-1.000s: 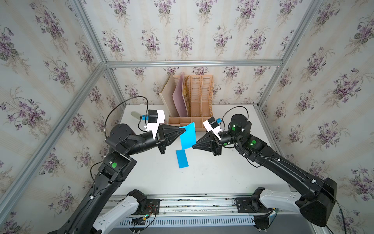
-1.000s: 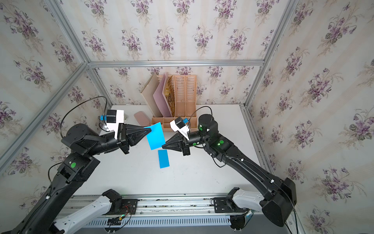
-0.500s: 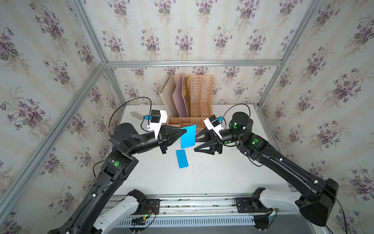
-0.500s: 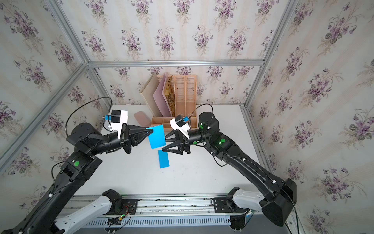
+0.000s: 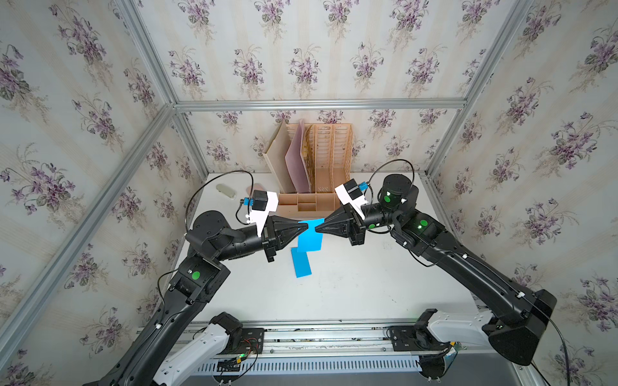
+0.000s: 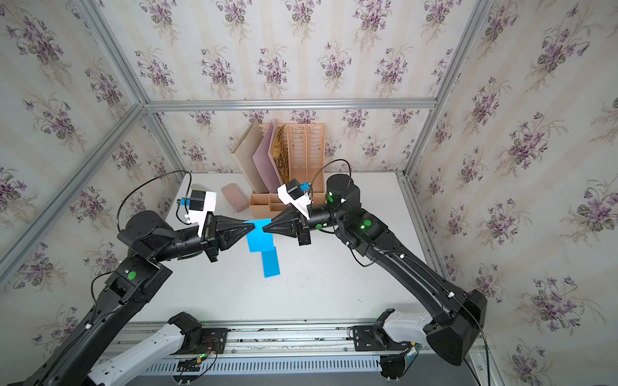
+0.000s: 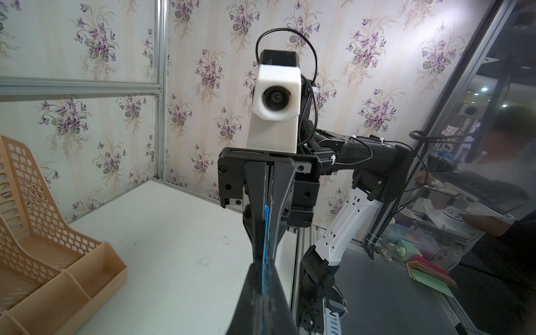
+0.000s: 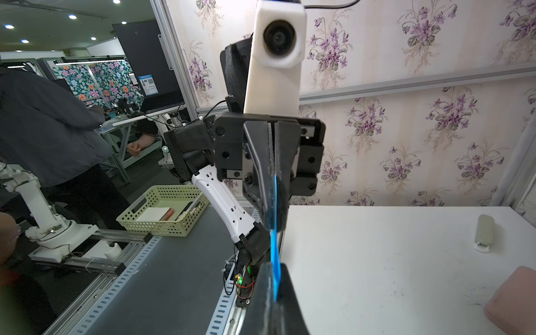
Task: Fold the square paper along the opposite sides
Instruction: Smooth out the paper.
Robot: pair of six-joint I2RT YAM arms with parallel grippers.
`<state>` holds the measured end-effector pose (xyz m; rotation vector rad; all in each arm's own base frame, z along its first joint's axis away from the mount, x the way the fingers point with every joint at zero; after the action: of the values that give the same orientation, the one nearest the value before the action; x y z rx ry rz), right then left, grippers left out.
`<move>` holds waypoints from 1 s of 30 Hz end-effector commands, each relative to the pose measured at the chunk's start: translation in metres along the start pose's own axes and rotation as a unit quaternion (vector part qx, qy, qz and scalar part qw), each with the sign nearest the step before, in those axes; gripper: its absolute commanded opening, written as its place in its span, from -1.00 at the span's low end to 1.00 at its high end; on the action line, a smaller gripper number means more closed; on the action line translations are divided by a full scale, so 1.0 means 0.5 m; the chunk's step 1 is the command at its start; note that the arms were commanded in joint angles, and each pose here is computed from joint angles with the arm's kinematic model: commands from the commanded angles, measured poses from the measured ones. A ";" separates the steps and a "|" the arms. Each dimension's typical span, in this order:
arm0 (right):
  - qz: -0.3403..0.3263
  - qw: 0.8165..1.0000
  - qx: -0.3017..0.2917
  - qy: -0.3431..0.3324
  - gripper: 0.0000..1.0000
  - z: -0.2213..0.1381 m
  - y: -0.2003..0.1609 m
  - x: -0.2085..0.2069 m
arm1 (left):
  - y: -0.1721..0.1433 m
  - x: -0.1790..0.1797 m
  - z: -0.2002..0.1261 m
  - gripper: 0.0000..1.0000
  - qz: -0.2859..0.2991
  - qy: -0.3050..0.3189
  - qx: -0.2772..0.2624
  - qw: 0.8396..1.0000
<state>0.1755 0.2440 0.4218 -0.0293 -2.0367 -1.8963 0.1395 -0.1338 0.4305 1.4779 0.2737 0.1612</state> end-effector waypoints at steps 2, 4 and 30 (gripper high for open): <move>0.002 1.000 -0.001 0.000 -1.00 -0.001 -0.002 0.003 | 0.004 -0.001 0.000 -1.00 0.006 -0.001 -0.006 1.000; -0.001 1.000 -0.001 0.000 -1.00 -0.002 -0.002 0.007 | 0.003 0.000 0.001 -1.00 0.005 -0.001 -0.004 1.000; 0.004 1.000 0.004 0.004 -0.25 -0.004 -0.017 0.008 | 0.009 -0.007 -0.008 -1.00 0.011 0.005 -0.006 1.000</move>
<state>0.1725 0.2413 0.4169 -0.0475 -2.0527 -1.8880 0.1375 -0.1319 0.4260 1.4943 0.3041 0.1522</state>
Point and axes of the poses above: each gripper's point midway between its finger pads, its own z axis out along the fingers, its own x axis along the line the jaws close on, y = z × x, the point moved 10 cm from there along -z, back along the fingers, and after that the axes turned 8 degrees about z, right-handed, at the moved point
